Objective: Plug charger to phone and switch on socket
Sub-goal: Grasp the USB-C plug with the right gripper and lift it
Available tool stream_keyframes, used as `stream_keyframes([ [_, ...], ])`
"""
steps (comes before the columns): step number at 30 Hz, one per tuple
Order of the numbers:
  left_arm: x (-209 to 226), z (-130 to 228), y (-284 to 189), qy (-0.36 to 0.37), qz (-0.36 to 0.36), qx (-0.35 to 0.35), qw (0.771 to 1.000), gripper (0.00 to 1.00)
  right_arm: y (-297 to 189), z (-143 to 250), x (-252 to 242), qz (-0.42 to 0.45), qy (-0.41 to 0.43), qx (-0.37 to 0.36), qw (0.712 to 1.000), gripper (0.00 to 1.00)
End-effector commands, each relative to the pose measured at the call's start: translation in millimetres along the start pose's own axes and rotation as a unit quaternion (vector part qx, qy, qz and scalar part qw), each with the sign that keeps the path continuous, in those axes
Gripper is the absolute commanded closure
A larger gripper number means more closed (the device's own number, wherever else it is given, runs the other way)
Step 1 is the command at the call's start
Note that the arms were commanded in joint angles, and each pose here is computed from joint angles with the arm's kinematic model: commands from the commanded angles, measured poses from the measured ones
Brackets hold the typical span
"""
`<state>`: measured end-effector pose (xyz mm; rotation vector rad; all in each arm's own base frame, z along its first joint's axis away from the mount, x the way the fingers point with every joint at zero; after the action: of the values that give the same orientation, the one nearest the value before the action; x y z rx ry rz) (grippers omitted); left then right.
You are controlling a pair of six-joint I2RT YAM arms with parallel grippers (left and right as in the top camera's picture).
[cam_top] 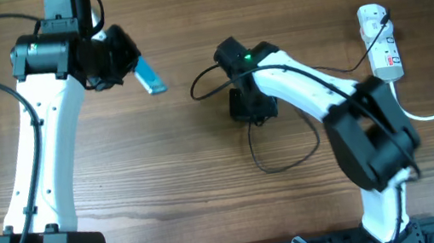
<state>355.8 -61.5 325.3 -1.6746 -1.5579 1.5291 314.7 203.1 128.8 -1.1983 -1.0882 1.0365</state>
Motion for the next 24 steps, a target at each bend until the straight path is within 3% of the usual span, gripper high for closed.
stream_keyframes([
  [1, -25, -6, -4, 0.051, 0.150, 0.013, 0.987, 0.96, -76, 20, -3, -0.078, -0.073, -0.047, 0.993, 0.96],
  [5, -44, -17, -12, 0.088, 0.246, -0.011, 0.965, 0.96, -144, 57, -16, -0.158, -0.145, -0.081, 0.973, 0.96],
  [11, -56, -15, -20, 0.113, 0.330, 0.013, 0.937, 0.96, -191, 96, -31, -0.196, -0.182, -0.131, 0.955, 0.96],
  [17, -70, 0, -20, 0.129, 0.366, 0.054, 0.920, 0.96, -212, 116, -18, -0.243, -0.226, -0.176, 0.927, 0.96],
  [24, -100, 28, -13, 0.183, 0.373, 0.079, 0.906, 0.96, -216, 117, -10, -0.261, -0.227, -0.190, 0.919, 0.96],
])
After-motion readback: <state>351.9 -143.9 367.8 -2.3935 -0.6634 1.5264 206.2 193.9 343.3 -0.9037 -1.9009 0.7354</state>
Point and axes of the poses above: each gripper's point midway between its finger pads, its own y axis out along the fingers, its own x axis along the line the jaws close on, z = x × y, the point moved 10 cm from there along -y, back along the fingers, and after that the axes turned 5 degrees about y, right-handed, at the moved point
